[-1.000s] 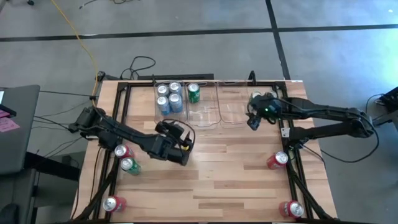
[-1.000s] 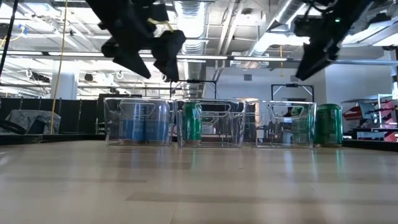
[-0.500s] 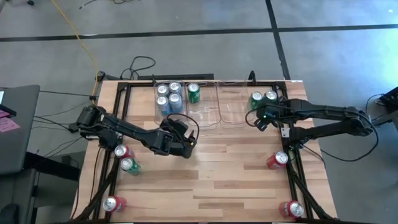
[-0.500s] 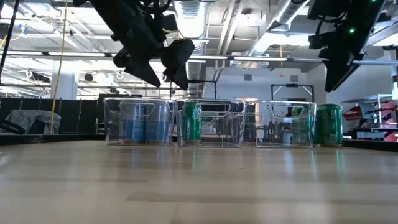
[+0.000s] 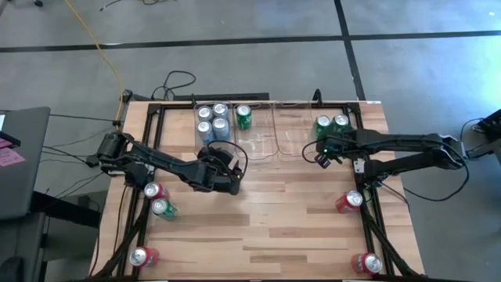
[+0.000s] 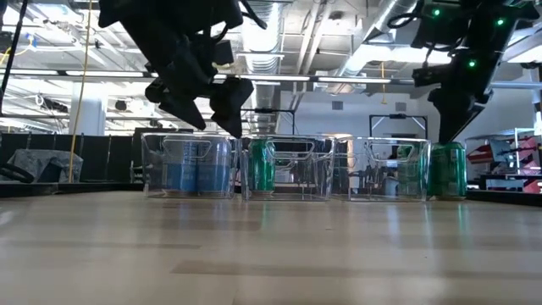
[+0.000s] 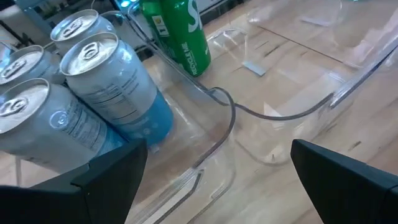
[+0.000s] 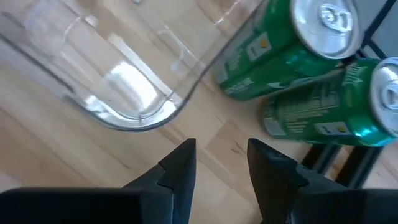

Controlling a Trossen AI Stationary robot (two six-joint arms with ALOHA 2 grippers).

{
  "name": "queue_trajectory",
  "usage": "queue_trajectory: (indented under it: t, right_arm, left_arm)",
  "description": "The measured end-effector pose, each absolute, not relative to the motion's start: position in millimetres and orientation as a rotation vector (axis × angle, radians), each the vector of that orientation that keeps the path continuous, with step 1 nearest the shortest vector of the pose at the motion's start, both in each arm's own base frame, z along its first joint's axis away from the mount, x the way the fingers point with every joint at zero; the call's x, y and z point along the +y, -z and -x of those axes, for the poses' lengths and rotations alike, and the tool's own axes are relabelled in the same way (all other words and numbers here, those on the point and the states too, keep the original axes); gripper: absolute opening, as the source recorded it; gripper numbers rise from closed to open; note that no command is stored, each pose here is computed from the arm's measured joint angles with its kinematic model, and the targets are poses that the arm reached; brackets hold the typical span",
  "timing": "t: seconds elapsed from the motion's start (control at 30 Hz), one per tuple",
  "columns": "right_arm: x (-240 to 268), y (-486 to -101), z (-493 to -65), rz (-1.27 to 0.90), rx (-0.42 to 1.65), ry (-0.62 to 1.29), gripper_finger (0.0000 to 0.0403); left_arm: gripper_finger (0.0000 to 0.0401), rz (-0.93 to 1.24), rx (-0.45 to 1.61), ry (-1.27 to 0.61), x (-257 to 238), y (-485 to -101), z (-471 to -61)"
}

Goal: Sort soda cans
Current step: Put the green soda can into the middle transparent bin

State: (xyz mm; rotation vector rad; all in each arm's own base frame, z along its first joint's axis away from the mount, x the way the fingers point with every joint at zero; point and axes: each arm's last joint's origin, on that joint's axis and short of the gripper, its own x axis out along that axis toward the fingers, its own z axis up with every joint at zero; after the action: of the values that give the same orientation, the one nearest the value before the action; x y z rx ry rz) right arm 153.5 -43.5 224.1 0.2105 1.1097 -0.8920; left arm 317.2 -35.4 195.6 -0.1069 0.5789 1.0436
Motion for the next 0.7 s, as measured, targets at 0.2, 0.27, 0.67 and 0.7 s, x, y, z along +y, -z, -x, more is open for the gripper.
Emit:
queue_trajectory:
  t: [0.2,0.27,0.67,0.7]
  right_arm:
    - [-44,-224,-157,-0.218,1.086,0.857,0.016]
    - [-44,-224,-159,-0.219,1.071,0.837,0.016]
    - [-45,-222,-174,-0.197,1.038,0.749,0.016]
    - [-45,-221,-174,-0.196,1.044,0.749,0.016]
  left_arm:
    - [0.0391,0.1,0.593,-1.057,-35,-195,-315]
    - [0.0391,0.098,0.597,-1.061,-35,-194,-314]
    - [0.0391,0.09,0.605,-1.063,-35,-194,-313]
    - [0.0391,0.09,0.606,-1.063,-35,-194,-313]
